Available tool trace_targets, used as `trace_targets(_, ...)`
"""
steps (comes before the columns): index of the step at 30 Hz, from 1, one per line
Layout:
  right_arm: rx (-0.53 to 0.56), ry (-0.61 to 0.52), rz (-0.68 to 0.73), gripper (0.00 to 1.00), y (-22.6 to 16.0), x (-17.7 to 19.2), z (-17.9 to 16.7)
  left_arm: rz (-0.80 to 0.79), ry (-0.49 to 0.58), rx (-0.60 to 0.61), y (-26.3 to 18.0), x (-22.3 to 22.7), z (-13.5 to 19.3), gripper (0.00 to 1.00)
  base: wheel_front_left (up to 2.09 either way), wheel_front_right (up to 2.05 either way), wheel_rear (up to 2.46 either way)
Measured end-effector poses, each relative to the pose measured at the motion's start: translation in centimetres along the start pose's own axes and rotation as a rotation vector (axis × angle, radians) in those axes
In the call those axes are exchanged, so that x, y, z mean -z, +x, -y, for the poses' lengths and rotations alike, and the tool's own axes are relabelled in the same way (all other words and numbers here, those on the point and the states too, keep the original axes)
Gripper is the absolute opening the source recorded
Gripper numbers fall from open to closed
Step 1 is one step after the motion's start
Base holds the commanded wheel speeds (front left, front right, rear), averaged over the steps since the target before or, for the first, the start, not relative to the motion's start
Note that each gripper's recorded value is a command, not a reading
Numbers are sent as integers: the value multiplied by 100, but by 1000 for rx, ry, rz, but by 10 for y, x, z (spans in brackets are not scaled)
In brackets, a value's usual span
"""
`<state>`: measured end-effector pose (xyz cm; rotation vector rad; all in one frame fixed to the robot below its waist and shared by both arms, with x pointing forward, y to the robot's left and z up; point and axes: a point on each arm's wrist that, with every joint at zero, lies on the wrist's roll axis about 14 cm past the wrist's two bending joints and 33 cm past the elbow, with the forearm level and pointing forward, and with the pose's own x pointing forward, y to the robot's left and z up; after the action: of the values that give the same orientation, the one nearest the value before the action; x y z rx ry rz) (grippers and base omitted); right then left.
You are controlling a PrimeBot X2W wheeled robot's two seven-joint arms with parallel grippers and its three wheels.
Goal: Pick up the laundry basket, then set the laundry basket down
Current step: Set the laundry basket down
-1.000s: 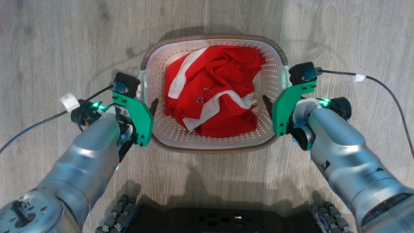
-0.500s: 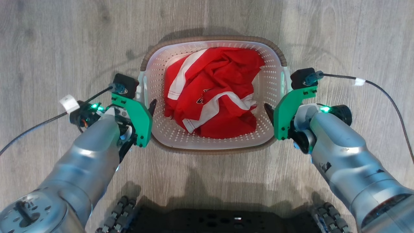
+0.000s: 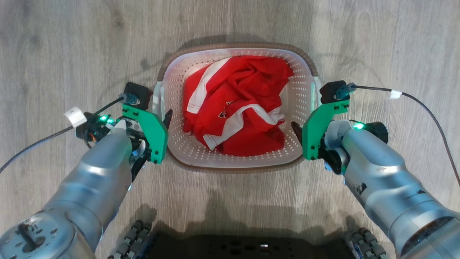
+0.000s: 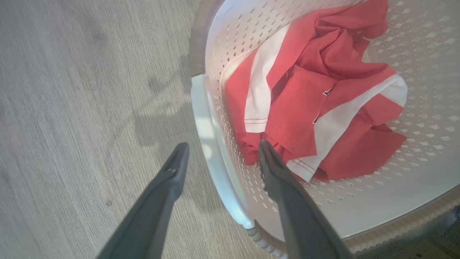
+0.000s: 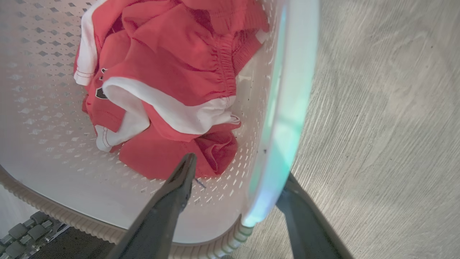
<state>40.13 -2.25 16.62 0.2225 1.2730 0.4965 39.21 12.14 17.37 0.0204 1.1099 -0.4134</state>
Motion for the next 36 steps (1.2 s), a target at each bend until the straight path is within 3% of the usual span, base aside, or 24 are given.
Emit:
trace_targets(20, 22, 0, 209, 100, -71, -28, -17, 129, 25, -33, -50, -16, 14, 100, 0, 0, 0)
trace_targets(26, 21, -17, 429, 100, -114, -66, -30, 254, 36, -80, -75, -49, 13, 100, 0, 0, 0)
trace_targets(32, 39, -28, 730, 100, -171, -105, -37, 528, 55, -111, -120, -124, 21, 100, 0, 0, 0)
trace_targets(36, 38, -21, 865, 100, -208, -127, -44, 708, 65, -135, -160, -149, 30, 100, 0, 0, 0)
